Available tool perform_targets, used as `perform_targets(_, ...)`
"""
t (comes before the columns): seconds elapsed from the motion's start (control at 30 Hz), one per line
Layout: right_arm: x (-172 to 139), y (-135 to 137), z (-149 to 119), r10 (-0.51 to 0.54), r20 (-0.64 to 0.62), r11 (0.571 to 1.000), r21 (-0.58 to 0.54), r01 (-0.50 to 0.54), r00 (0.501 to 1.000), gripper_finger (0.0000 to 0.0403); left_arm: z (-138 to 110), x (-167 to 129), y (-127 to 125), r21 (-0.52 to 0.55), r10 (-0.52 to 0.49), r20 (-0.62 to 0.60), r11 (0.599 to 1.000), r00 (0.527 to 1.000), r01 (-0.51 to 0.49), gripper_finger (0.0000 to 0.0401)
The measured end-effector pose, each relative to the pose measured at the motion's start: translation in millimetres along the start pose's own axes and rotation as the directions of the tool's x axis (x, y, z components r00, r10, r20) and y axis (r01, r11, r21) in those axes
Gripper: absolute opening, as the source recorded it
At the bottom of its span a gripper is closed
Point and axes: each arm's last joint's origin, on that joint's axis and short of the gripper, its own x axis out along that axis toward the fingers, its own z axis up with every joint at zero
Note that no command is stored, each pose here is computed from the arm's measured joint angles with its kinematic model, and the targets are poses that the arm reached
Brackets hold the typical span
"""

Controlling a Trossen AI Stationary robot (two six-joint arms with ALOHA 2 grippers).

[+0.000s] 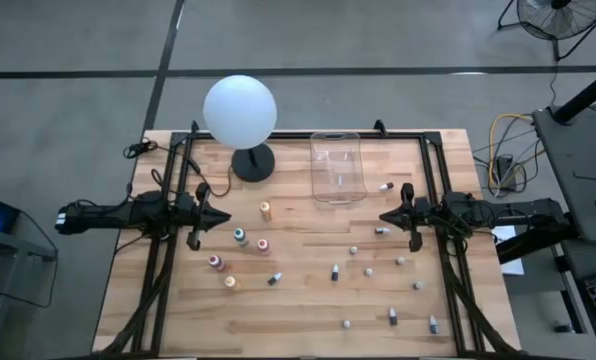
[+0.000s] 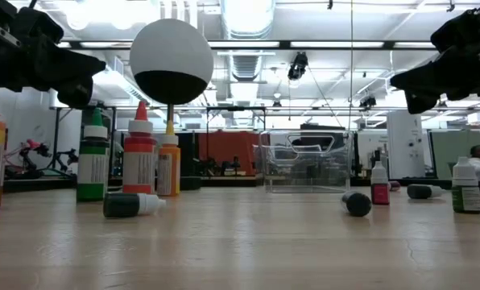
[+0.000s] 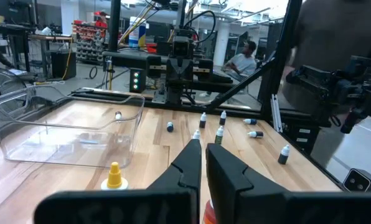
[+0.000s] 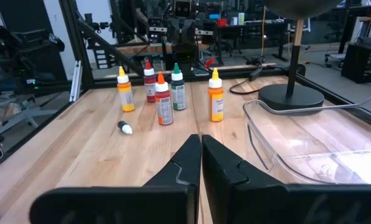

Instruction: Pick & Place food coloring

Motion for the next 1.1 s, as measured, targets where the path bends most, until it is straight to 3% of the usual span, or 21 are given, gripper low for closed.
perform_targets(1.1, 0.0, 0.0, -0.1, 0.0, 0.0, 1.0, 0.012, 0.0, 1.0, 0.0008, 0.0, 0.0, 0.0, 0.0, 0.0, 0.0, 1.0, 1.0, 0.0, 0.0)
